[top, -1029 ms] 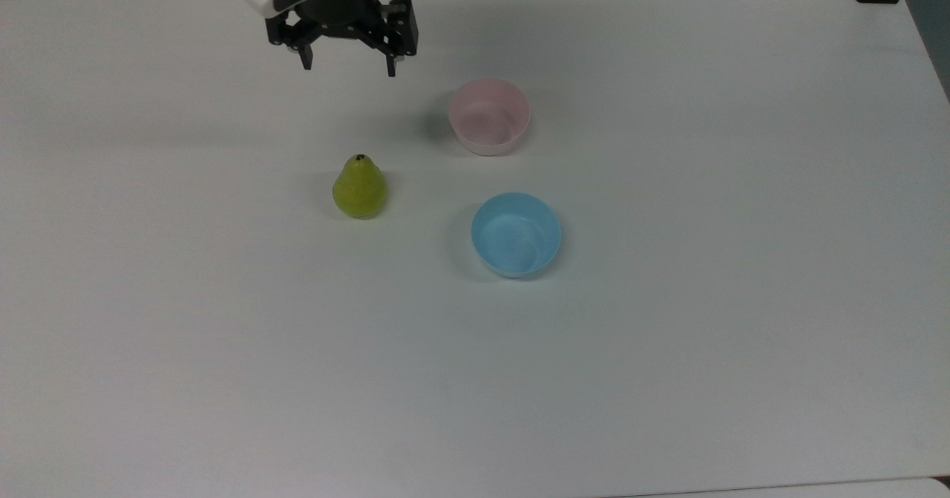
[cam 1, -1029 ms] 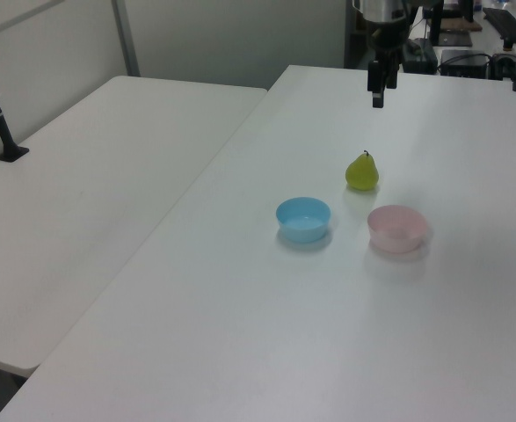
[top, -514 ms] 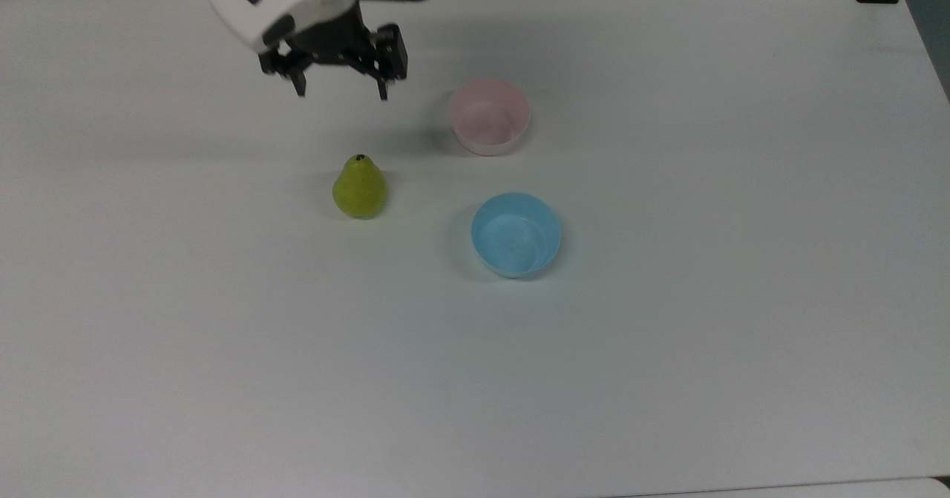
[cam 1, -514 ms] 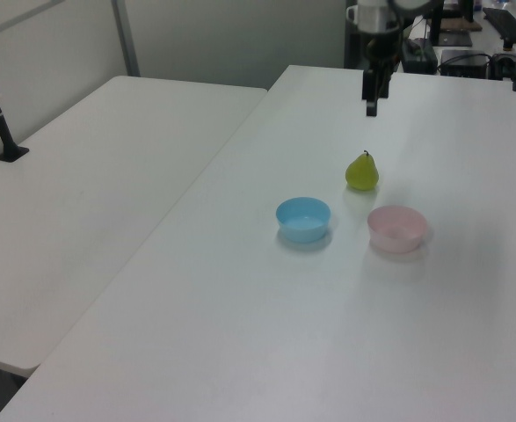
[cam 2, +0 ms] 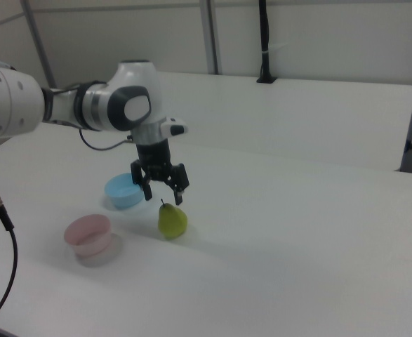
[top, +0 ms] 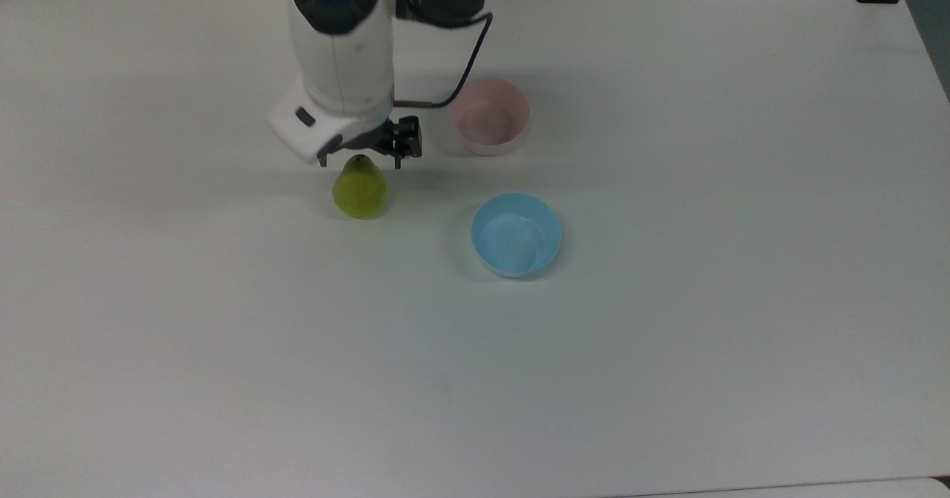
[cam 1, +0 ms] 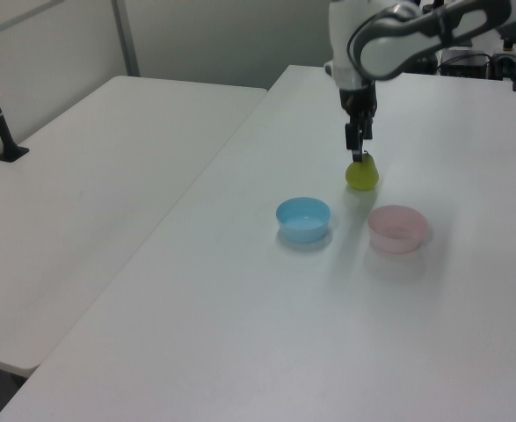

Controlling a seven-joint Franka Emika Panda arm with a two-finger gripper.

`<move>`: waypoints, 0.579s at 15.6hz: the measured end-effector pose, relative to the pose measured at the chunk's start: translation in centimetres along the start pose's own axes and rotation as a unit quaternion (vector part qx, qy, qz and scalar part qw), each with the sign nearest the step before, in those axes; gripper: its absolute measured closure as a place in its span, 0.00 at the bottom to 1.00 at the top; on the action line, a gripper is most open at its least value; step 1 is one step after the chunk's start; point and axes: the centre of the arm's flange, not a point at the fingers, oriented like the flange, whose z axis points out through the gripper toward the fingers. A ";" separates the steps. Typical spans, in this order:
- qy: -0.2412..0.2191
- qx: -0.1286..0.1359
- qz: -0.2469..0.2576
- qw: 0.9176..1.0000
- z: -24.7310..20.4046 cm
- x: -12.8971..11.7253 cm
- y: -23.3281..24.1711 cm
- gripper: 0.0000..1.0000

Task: Place the pear in the bowl
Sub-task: 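Close the gripper around the pear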

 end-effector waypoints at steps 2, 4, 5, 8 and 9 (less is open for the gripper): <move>-0.007 -0.013 -0.008 1.000 2.2 0.8 -0.6 0.00; -0.012 -0.024 -0.016 1.000 4.0 1.4 -1.0 0.00; -0.012 -0.033 -0.021 0.999 4.8 1.7 -1.1 0.00; -0.013 -0.041 -0.025 0.999 5.3 1.8 -1.1 0.08; -0.013 -0.043 -0.026 0.999 5.3 1.8 -1.1 0.19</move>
